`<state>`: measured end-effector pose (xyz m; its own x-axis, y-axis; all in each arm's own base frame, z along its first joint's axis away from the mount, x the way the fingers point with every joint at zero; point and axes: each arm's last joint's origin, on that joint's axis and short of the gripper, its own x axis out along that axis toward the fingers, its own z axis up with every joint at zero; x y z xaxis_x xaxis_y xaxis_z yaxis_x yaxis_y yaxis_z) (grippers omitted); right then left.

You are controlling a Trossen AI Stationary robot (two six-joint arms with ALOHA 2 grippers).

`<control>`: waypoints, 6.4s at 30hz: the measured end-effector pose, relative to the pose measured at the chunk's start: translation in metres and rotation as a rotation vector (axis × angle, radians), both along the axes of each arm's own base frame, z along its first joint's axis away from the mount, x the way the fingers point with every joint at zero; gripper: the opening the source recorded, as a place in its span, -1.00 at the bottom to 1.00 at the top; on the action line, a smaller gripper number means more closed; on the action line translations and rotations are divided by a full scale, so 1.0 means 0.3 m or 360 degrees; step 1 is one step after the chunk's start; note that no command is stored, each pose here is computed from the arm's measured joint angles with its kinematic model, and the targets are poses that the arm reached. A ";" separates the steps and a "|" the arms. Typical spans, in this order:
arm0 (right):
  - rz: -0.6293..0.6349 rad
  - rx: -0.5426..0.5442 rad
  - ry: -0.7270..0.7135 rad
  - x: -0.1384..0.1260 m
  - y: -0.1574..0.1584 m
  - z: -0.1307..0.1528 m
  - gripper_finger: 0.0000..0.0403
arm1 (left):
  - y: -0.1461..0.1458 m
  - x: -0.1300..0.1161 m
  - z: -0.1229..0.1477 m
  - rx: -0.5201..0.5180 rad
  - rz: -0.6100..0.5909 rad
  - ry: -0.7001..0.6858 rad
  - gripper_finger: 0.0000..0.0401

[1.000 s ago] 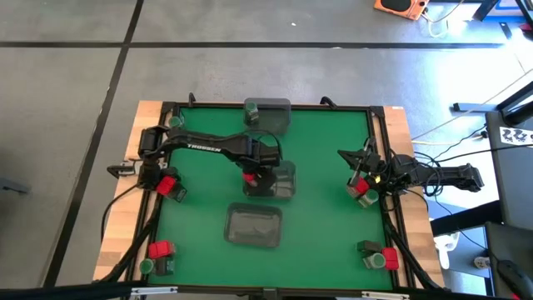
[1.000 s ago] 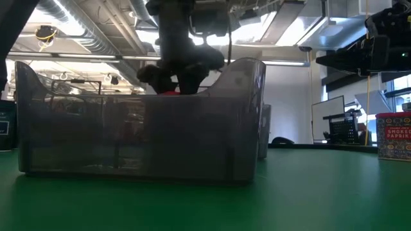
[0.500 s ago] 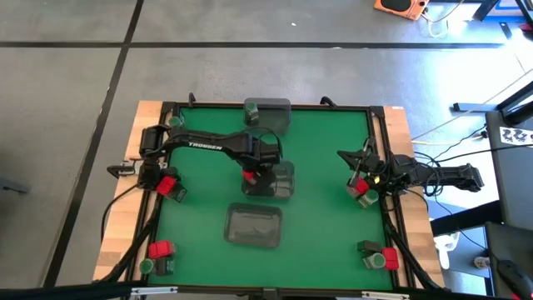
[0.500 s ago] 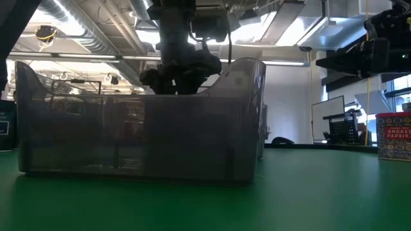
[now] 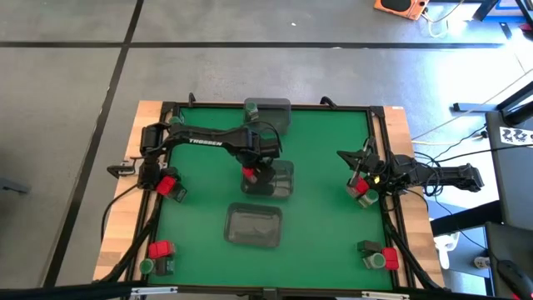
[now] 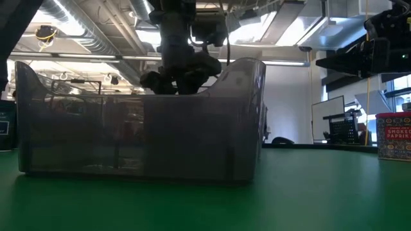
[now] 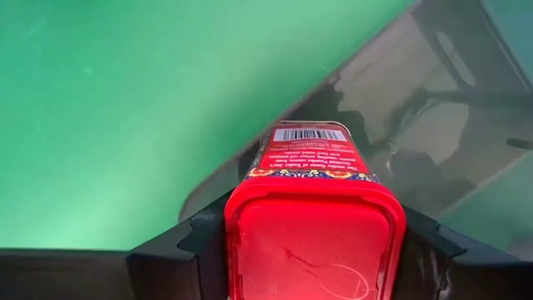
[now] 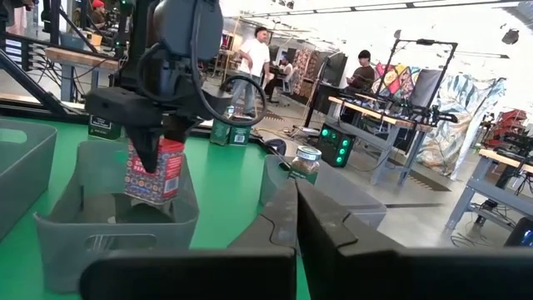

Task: Sort spices by type
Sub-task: Put the red seasoning can into the middle gray bin, then put the black seasoning can into the bottom gray bin

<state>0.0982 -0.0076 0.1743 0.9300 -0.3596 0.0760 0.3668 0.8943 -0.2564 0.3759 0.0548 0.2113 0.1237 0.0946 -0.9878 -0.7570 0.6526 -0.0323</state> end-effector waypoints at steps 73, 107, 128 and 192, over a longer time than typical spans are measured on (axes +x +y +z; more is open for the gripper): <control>0.0013 -0.0001 0.0007 0.000 0.001 -0.002 -0.97 | -0.143 0.165 -0.029 0.0143 -0.0791 -0.0134 0.57; 0.0012 -0.0001 0.0021 0.001 0.001 -0.004 -0.97 | -0.101 0.117 -0.015 0.0316 -0.0582 0.0141 0.57; 0.0012 -0.0002 0.0029 0.001 0.001 -0.006 -0.97 | -0.230 -0.052 0.271 0.0454 -0.0484 0.0412 0.58; 0.0014 0.0015 0.0023 0.001 0.001 -0.006 -0.97 | -0.389 -0.601 -0.057 0.0058 0.0444 0.0814 0.57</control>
<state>0.0984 -0.0074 0.1724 0.9340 -0.3522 0.0592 0.3553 0.8997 -0.2535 0.1957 -0.0619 0.1941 -0.4024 0.0903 -0.9110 -0.8140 0.4200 0.4012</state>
